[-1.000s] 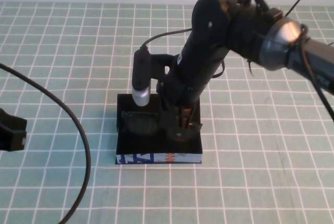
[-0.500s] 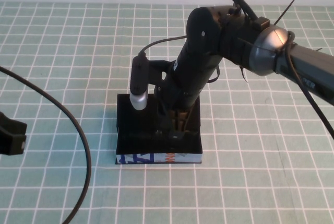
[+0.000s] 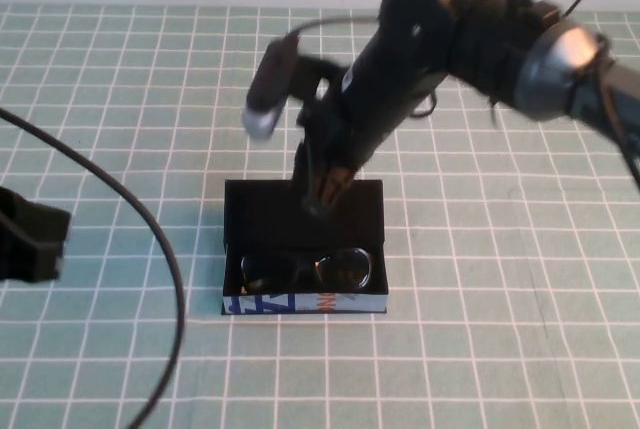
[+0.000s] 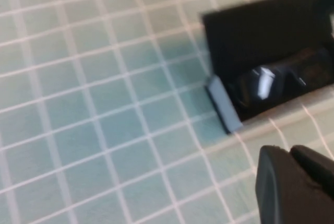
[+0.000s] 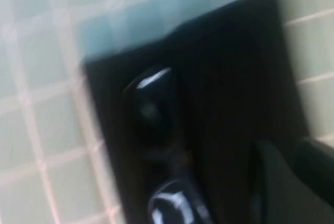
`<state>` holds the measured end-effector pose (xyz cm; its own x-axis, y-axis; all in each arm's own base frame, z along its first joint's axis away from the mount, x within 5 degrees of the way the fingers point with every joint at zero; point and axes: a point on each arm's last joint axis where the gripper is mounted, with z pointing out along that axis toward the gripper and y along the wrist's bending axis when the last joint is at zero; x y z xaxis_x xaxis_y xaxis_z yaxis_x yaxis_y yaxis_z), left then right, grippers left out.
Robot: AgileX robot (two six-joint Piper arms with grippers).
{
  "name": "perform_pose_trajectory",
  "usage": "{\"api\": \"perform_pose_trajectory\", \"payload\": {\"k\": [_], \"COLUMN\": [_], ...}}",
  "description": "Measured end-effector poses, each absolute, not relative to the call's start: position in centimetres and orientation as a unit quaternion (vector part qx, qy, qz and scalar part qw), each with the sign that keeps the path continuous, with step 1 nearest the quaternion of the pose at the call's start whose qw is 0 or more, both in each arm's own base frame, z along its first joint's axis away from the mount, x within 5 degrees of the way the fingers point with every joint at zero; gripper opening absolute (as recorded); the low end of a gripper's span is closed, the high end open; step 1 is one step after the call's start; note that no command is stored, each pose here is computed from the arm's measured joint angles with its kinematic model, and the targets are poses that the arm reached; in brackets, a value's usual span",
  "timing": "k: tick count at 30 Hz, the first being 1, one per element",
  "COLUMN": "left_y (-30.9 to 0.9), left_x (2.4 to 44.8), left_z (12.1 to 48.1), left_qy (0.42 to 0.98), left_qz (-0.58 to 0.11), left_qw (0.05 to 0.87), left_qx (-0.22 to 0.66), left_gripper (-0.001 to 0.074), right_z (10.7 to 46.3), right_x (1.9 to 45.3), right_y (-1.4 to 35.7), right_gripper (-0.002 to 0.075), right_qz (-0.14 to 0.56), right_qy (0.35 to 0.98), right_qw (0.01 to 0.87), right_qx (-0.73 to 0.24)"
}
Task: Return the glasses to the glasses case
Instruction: Place the glasses in the glasses case, then close the glasses case
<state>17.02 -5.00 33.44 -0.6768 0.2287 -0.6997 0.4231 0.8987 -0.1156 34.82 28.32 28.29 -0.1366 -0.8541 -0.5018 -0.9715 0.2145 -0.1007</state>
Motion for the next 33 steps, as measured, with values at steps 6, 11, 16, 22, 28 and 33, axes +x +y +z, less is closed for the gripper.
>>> {"api": "perform_pose_trajectory", "payload": {"k": [6, 11, 16, 22, 28, 33], "left_y": [-6.6, -9.1, -12.4, -15.5, -17.7, -18.3], "left_x": [17.9, 18.2, 18.3, 19.1, 20.3, 21.5], "left_z": [31.9, 31.6, 29.4, 24.2, 20.7, 18.2], "left_qy": [0.893, 0.87, 0.856, 0.875, 0.884, 0.894], "left_qz": [-0.173, -0.174, -0.187, -0.188, -0.175, -0.157], "left_qw": [0.332, 0.358, 0.349, 0.304, 0.291, 0.283], "left_qx": [0.25, 0.292, 0.333, 0.326, 0.323, 0.308], "left_gripper": [0.0001, 0.0001, 0.0001, 0.0001, 0.0001, 0.0001], "right_z": [31.6, 32.2, 32.0, 30.1, 27.3, 24.7], "right_x": [36.9, 38.8, 40.1, 41.0, 42.3, 43.5], "right_y": [25.5, 22.7, 21.3, 21.7, 22.1, 22.4], "right_gripper": [0.0048, -0.0003, -0.0011, -0.0011, -0.0011, -0.0011], "right_qz": [0.177, 0.254, 0.28, 0.283, 0.278, 0.271], "right_qy": [0.832, 0.858, 0.862, 0.862, 0.864, 0.871], "right_qw": [0.277, 0.277, 0.285, 0.275, 0.27, 0.272], "right_qx": [-0.448, -0.349, -0.312, -0.317, -0.321, -0.306]}}
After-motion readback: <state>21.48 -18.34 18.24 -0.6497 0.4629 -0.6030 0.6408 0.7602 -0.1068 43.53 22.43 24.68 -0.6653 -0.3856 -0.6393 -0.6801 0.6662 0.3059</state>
